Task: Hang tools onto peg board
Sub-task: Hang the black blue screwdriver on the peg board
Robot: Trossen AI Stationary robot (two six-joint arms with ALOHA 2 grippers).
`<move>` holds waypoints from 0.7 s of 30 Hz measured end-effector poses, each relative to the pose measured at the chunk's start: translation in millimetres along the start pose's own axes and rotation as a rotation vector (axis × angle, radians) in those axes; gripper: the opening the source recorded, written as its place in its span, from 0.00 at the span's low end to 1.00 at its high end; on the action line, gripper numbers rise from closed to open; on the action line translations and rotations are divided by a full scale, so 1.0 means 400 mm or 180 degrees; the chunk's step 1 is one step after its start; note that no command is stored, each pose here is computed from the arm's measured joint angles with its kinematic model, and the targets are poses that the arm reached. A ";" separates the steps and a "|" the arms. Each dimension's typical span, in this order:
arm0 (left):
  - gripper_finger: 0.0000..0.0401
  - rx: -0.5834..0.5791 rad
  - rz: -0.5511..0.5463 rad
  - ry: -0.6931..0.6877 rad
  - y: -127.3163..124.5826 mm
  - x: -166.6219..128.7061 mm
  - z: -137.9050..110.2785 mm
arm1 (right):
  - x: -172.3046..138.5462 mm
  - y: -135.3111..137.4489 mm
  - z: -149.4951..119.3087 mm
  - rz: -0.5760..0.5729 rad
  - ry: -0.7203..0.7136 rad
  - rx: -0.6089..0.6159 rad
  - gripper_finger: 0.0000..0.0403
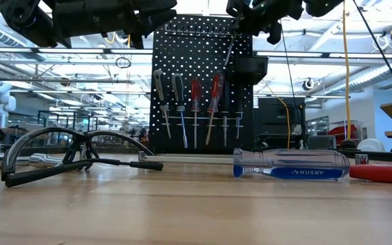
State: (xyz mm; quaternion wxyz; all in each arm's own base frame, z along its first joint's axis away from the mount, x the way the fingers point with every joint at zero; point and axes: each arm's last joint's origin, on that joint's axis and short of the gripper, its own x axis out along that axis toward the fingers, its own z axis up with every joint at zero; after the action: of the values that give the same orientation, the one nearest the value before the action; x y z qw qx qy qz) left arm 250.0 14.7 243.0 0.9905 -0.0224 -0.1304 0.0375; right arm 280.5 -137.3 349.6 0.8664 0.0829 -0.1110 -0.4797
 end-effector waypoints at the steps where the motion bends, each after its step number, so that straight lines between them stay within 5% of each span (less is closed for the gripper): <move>1: 0.31 0.0000 0.0000 0.0000 0.000 0.000 0.000 | 0.000 0.000 0.000 0.0000 0.0003 -0.0002 0.05; 11: 0.31 0.0005 0.0000 0.0001 0.000 0.000 0.000 | 0.000 -0.002 -0.006 -0.0035 0.0055 -0.0050 0.19; 21: 0.31 0.0004 0.0000 0.0001 0.000 0.000 0.000 | -0.001 -0.003 -0.012 -0.0046 0.0134 -0.0262 0.22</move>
State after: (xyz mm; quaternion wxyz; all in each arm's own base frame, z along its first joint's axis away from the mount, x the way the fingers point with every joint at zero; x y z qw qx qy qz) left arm 250.0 14.7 243.0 0.9905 -0.0218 -0.1303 0.0375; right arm 280.6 -137.6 344.6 0.8678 0.0581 -0.0723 -0.4882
